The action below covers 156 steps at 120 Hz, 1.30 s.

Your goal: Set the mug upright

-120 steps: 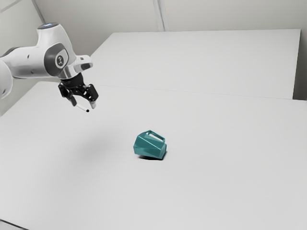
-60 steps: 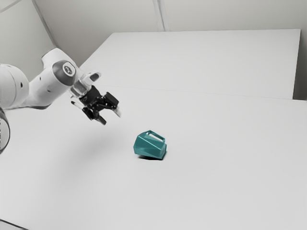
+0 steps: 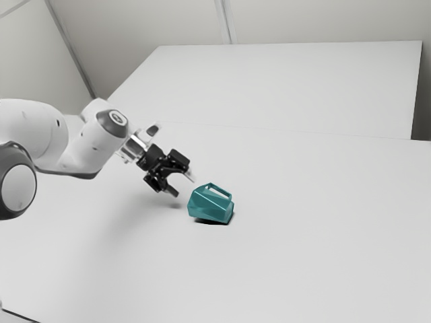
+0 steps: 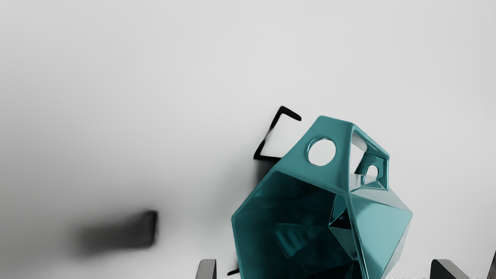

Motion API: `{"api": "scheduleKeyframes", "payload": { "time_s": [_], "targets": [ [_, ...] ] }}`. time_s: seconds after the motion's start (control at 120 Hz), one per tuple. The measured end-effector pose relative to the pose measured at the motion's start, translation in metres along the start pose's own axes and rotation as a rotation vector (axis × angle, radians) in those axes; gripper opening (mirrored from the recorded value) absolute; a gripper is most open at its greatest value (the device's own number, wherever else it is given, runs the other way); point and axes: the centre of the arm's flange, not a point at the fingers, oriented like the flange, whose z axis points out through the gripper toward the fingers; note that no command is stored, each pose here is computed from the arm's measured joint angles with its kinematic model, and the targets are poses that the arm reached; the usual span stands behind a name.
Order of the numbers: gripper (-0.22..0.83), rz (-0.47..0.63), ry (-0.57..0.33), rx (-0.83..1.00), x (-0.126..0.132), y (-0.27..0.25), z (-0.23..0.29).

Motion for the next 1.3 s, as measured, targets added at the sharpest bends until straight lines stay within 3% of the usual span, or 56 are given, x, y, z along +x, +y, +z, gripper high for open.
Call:
{"api": "scheduleKeyframes", "payload": {
  "time_s": [0.5,0.725,0.942,1.092,1.3],
  "targets": [
    [0.6,0.073,0.0,-0.085,0.004,0.018,0.031],
    [0.27,0.096,-0.005,-0.095,0.003,0.023,0.039],
    [0.02,0.113,-0.007,-0.094,0.002,0.025,0.041],
    [-0.08,0.119,-0.006,-0.09,0.002,0.026,0.041],
    [-0.15,0.126,0.005,-0.092,0.002,0.031,0.037]
  ]
}}
